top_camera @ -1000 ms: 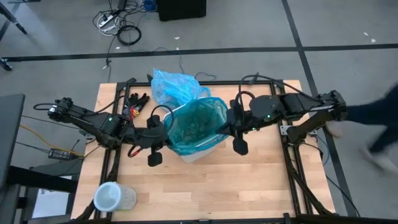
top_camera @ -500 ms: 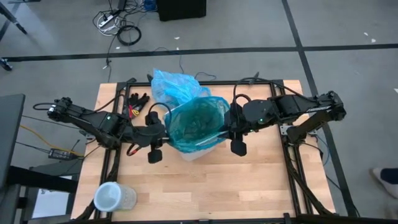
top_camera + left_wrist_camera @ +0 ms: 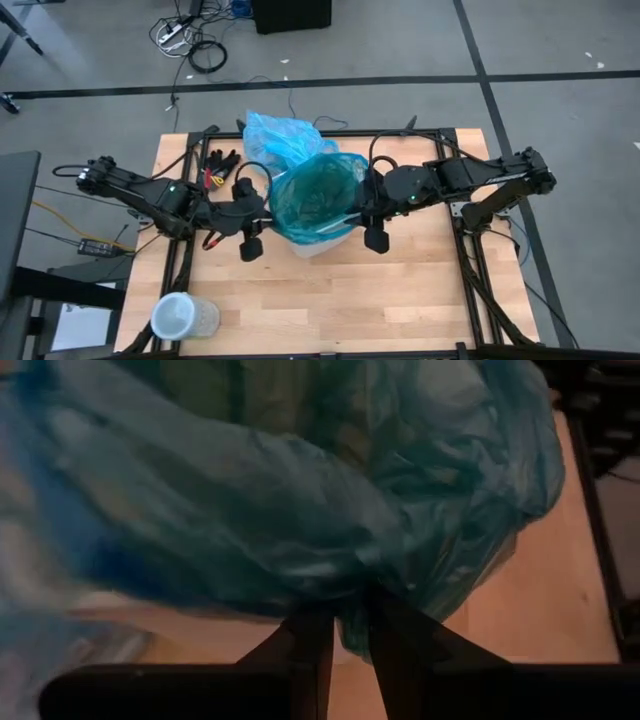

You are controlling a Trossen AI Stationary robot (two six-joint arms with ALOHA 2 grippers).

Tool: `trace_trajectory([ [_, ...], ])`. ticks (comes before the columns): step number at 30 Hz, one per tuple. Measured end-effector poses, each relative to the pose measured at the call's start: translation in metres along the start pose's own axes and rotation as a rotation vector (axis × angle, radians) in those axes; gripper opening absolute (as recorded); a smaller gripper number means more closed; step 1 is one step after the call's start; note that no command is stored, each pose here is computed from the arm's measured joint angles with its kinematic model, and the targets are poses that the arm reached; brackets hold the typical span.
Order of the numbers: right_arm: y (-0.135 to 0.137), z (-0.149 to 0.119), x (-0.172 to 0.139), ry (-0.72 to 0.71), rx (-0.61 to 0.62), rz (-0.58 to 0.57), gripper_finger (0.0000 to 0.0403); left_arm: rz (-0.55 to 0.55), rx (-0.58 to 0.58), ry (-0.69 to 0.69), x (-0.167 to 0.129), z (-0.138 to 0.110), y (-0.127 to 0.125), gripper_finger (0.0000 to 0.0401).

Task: Place trash/remove bag and relplace
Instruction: Insert the green plastic trash bag into the trash bin

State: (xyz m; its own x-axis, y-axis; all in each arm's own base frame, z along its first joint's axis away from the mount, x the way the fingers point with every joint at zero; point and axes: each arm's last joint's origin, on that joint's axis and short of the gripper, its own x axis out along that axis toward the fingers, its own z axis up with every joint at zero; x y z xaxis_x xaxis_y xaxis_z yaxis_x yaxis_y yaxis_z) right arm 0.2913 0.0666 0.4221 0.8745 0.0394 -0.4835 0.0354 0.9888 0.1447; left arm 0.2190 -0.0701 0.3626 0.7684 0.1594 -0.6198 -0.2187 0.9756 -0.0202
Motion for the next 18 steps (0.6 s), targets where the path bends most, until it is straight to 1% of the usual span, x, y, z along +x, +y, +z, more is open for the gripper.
trace_trajectory([
  [3, 0.0, 0.002, 0.0, -0.019, 0.001, -0.002, 0.0095, 0.038, -0.009, -0.03, -0.003, 0.004, 0.001, 0.007],
  [8, 0.001, 0.002, 0.005, -0.029, 0.003, 0.0, 0.0095, 0.022, -0.031, -0.078, -0.009, 0.013, 0.001, 0.007],
  [13, 0.004, 0.006, 0.014, -0.067, 0.007, 0.012, 0.0093, 0.024, -0.055, -0.07, -0.008, 0.012, 0.001, 0.007],
  [15, 0.005, 0.004, 0.02, -0.05, 0.001, 0.008, 0.0093, 0.032, -0.05, -0.057, -0.008, 0.01, 0.002, 0.007],
  [18, 0.006, 0.004, 0.026, -0.061, -0.006, 0.011, 0.0093, 0.044, -0.067, -0.028, -0.008, 0.007, 0.003, 0.007],
])
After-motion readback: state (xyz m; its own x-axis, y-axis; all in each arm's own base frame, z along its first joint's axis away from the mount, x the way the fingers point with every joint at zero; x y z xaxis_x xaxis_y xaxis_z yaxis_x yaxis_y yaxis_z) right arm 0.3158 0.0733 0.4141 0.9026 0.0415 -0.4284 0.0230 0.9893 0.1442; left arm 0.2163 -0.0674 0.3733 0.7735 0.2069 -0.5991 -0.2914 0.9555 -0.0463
